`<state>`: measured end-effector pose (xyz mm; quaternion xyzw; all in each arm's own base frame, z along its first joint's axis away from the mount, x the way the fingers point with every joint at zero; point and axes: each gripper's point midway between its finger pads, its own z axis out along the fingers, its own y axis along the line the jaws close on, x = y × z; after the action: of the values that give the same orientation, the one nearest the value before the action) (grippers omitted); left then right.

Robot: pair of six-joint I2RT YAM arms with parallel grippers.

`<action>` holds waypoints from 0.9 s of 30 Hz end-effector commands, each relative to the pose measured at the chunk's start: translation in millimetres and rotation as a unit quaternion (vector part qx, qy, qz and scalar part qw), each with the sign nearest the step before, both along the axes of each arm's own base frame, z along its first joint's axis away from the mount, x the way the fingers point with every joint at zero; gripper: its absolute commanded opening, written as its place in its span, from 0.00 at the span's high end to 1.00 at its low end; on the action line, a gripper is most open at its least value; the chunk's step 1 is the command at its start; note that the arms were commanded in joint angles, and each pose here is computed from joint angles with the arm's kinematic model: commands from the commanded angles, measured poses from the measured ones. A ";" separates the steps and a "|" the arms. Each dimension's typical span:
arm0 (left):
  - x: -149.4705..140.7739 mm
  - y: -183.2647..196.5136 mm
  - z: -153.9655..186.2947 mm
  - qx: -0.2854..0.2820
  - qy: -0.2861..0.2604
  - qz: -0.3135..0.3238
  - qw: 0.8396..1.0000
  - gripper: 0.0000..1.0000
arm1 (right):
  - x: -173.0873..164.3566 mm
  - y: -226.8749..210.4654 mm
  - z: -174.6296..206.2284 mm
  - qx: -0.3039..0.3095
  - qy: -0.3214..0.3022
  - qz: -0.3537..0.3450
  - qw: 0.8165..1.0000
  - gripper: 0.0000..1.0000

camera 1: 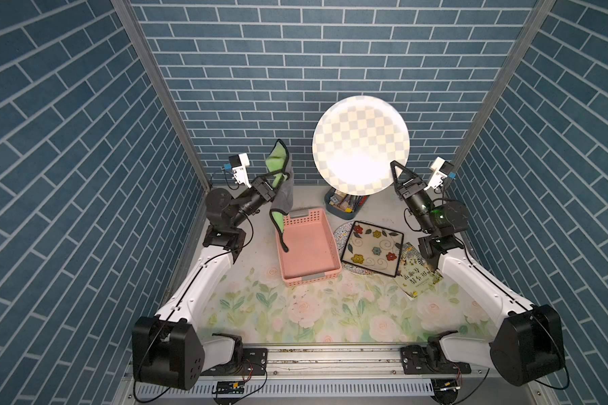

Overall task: Wipe the wet plate dry
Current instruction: Wipe the plate with towel.

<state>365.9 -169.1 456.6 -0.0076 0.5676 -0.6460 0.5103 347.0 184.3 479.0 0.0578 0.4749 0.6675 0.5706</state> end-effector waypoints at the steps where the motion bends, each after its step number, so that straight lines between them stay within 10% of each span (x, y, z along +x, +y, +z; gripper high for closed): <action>1: -89.5 -14.0 80.4 -0.122 -0.127 -0.198 0.964 1.00 | -57.4 5.6 53.8 0.068 -0.106 0.103 0.987 1.00; 8: -135.2 -4.9 132.4 -0.248 -0.205 -0.313 0.894 1.00 | -55.4 41.9 43.1 0.062 -0.096 0.176 0.978 1.00; 19: -140.3 -50.1 139.9 -0.282 -0.178 -0.336 0.881 1.00 | -69.6 137.7 23.3 0.046 -0.090 0.299 0.949 1.00; 27: -143.4 -67.5 105.5 -0.291 -0.136 -0.326 0.889 1.00 | -12.8 81.6 82.9 0.088 -0.133 0.190 0.969 1.00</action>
<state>272.3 -257.6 546.8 0.0423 0.3116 -0.9063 0.2825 292.4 293.1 557.1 -0.1329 0.3291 0.8296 0.4310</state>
